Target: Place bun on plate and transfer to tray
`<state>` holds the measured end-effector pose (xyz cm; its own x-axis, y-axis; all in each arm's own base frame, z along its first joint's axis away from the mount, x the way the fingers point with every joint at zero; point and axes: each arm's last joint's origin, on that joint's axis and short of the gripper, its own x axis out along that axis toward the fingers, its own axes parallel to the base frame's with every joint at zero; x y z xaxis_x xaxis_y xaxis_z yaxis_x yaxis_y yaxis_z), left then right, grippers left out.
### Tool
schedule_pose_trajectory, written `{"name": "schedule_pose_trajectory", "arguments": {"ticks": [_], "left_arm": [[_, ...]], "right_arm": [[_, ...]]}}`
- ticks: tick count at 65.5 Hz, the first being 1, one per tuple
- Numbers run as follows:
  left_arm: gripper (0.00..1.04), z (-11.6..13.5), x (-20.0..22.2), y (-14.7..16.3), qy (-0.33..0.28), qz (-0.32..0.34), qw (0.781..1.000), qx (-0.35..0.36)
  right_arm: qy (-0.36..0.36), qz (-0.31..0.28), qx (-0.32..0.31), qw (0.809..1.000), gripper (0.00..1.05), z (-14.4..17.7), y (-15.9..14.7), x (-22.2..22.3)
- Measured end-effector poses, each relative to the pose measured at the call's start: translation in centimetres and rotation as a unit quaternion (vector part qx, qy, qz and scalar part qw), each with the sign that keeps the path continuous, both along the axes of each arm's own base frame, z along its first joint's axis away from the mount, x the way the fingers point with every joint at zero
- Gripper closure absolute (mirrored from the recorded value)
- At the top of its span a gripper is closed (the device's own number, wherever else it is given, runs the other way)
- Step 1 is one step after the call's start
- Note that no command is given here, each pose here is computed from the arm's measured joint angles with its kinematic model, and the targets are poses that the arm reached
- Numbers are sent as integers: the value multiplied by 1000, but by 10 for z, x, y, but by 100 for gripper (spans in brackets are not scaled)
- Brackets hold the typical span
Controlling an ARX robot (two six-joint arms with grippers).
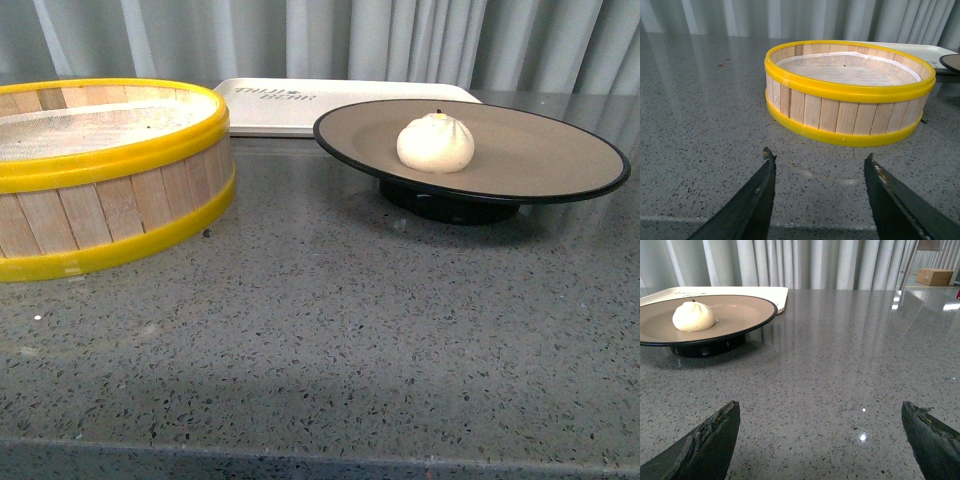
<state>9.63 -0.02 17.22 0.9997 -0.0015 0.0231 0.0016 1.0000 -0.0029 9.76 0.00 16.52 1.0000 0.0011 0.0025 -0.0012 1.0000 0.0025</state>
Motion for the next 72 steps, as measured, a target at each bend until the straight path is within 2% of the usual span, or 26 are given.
{"name": "schedule_pose_trajectory", "arguments": {"ticks": [5, 8, 12, 32, 36, 39, 42, 51, 60, 64, 66, 72], "left_arm": [[10, 0, 0, 0, 0, 0, 1000, 0], [5, 0, 0, 0, 0, 0, 1000, 0], [7, 0, 0, 0, 0, 0, 1000, 0], [7, 0, 0, 0, 0, 0, 1000, 0], [7, 0, 0, 0, 0, 0, 1000, 0], [7, 0, 0, 0, 0, 1, 1000, 0], [7, 0, 0, 0, 0, 0, 1000, 0], [7, 0, 0, 0, 0, 0, 1000, 0], [7, 0, 0, 0, 0, 0, 1000, 0], [7, 0, 0, 0, 0, 0, 1000, 0], [7, 0, 0, 0, 0, 0, 1000, 0], [7, 0, 0, 0, 0, 0, 1000, 0]], "right_arm": [[0, 0, 0, 1000, 8, 0, 0, 0], [0, 0, 0, 1000, 8, 0, 0, 0], [0, 0, 0, 1000, 8, 0, 0, 0], [0, 0, 0, 1000, 8, 0, 0, 0], [35, -36, 6, 999, 8, 0, 0, 1], [56, -97, 9, 994, 8, 7, -3, 6], [51, -108, 19, 993, 8, 17, -6, 13], [-12, -91, 95, 991, 8, 60, -29, 52], [-14, -60, 200, 978, 8, 78, -48, 101], [19, -46, 273, 961, 8, 75, -52, 131], [40, -35, 321, 945, 8, 72, -51, 148], [83, 2, 410, 908, 8, 67, -34, 173]]}}
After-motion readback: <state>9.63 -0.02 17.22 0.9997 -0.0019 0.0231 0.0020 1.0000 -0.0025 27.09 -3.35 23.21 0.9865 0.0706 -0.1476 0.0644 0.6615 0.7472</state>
